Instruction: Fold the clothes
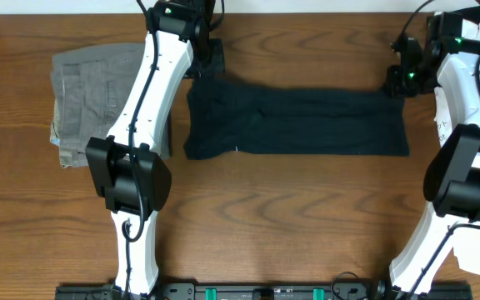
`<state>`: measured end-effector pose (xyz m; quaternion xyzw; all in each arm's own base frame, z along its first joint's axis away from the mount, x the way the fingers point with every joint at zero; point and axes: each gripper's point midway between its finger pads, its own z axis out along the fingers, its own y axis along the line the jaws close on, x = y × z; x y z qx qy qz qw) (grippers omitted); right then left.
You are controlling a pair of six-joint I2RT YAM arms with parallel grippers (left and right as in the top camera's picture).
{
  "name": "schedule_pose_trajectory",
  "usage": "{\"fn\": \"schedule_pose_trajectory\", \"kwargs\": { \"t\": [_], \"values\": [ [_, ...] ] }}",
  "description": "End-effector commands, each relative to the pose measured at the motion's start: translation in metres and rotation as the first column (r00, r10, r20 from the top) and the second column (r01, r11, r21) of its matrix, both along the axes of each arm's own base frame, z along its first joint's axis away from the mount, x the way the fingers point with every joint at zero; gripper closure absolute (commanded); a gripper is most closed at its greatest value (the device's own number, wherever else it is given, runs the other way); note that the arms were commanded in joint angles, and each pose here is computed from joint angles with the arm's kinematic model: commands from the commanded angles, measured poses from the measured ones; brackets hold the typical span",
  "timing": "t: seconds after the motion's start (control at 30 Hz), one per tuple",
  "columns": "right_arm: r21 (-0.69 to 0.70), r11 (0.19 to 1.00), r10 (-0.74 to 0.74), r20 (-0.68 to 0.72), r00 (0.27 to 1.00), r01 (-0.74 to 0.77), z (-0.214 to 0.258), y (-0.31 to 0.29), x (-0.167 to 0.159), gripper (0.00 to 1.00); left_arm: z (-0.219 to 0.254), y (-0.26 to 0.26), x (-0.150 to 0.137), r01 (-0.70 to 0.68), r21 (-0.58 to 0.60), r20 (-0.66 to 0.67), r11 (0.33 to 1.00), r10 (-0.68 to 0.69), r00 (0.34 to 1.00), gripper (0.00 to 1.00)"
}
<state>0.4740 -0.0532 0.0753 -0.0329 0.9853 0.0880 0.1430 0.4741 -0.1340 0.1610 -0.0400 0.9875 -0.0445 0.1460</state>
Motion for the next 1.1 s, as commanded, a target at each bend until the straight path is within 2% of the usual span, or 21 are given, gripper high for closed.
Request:
{"fn": "schedule_pose_trajectory", "kwargs": {
  "t": [0.0,0.27,0.57,0.73,1.07],
  "values": [
    [-0.003,1.0,-0.005,0.039,0.999,0.005,0.025,-0.008,-0.005,0.99,-0.002,-0.001,-0.008,0.013,-0.004,-0.029,1.0,-0.013,0.999,0.94],
    [0.008,1.0,-0.026,-0.016,1.0,0.027,0.031,-0.015,-0.025,0.99,-0.009,0.001,-0.014,0.014,0.005,-0.061,1.0,-0.013,0.998,0.94],
    [0.013,0.999,-0.039,-0.11,0.993,0.041,0.026,-0.027,-0.051,0.99,-0.051,0.009,-0.039,0.016,0.043,-0.192,0.999,-0.007,0.981,0.94],
    [0.021,0.999,-0.041,-0.152,0.988,0.044,0.023,-0.037,-0.065,0.99,-0.06,0.011,-0.047,0.013,0.052,-0.225,0.999,-0.001,0.974,0.94],
    [0.051,0.997,-0.04,-0.258,0.965,0.055,-0.019,-0.03,-0.096,0.99,-0.066,0.016,-0.065,-0.012,0.074,-0.3,0.997,0.033,0.953,0.94]
  ]
}}
